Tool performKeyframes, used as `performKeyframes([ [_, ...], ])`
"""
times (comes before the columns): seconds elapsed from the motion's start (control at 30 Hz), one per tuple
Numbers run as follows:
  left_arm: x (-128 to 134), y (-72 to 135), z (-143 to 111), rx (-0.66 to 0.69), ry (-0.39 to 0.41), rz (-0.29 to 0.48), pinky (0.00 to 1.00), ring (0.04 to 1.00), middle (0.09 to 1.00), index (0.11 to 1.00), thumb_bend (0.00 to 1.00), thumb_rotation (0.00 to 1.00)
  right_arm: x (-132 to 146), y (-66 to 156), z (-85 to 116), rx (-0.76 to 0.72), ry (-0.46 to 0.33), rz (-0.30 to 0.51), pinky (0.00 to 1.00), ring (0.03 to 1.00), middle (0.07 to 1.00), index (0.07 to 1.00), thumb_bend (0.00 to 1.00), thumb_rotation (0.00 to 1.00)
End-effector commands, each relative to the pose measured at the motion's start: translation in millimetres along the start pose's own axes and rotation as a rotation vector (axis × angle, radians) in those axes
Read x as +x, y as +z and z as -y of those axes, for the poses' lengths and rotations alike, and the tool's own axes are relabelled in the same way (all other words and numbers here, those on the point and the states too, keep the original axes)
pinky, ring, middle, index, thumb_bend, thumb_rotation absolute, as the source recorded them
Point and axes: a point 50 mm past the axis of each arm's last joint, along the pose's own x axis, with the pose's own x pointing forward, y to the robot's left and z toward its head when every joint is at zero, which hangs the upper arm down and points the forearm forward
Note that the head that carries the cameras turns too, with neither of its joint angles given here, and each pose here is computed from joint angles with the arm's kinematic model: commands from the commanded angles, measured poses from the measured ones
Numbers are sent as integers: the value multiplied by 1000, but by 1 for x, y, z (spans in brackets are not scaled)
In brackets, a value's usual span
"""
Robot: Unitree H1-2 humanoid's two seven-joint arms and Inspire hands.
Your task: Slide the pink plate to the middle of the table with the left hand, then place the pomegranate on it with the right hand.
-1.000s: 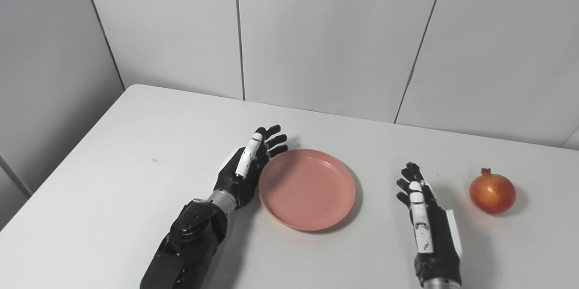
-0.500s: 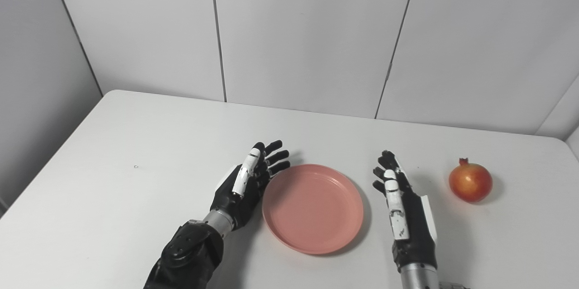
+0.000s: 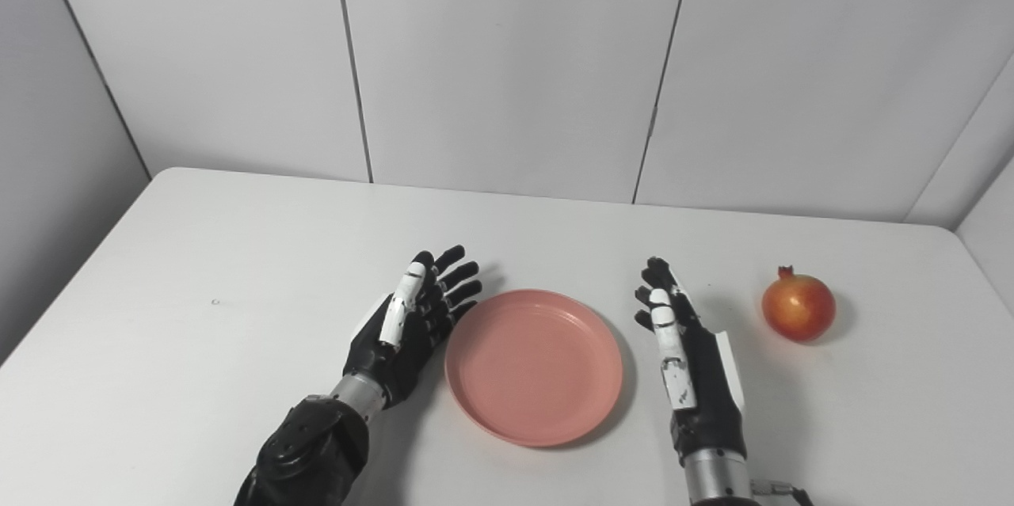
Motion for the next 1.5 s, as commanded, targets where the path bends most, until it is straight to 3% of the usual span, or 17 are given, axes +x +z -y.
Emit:
performKeyframes([
  [0.0,-4,6,-1,3,20,47,911,913,919,903,422,1000,8,22,1,-13,-7,75,887,880,904,894,268,1000],
  [0.43,-15,9,-8,49,62,93,919,903,911,897,442,1000,9,59,12,-197,-41,219,831,865,884,881,275,1000],
  [0.57,-18,7,-13,73,69,95,915,899,904,893,450,1000,12,76,23,-268,-84,270,825,861,877,871,333,1000],
  [0.77,-19,4,-20,93,80,100,910,895,900,887,441,1000,15,90,33,-331,-139,324,796,844,861,855,339,995],
  [1.03,-21,0,-35,111,85,108,909,905,907,889,420,1000,15,90,38,-376,-232,351,774,849,862,854,409,977],
  [1.23,-20,-4,-45,103,75,111,916,914,916,898,406,1000,19,86,44,-411,-292,345,687,832,864,860,481,925],
  [1.47,-19,-7,-51,87,73,112,935,923,921,898,388,1000,20,79,55,-596,-365,318,745,827,860,867,594,909],
])
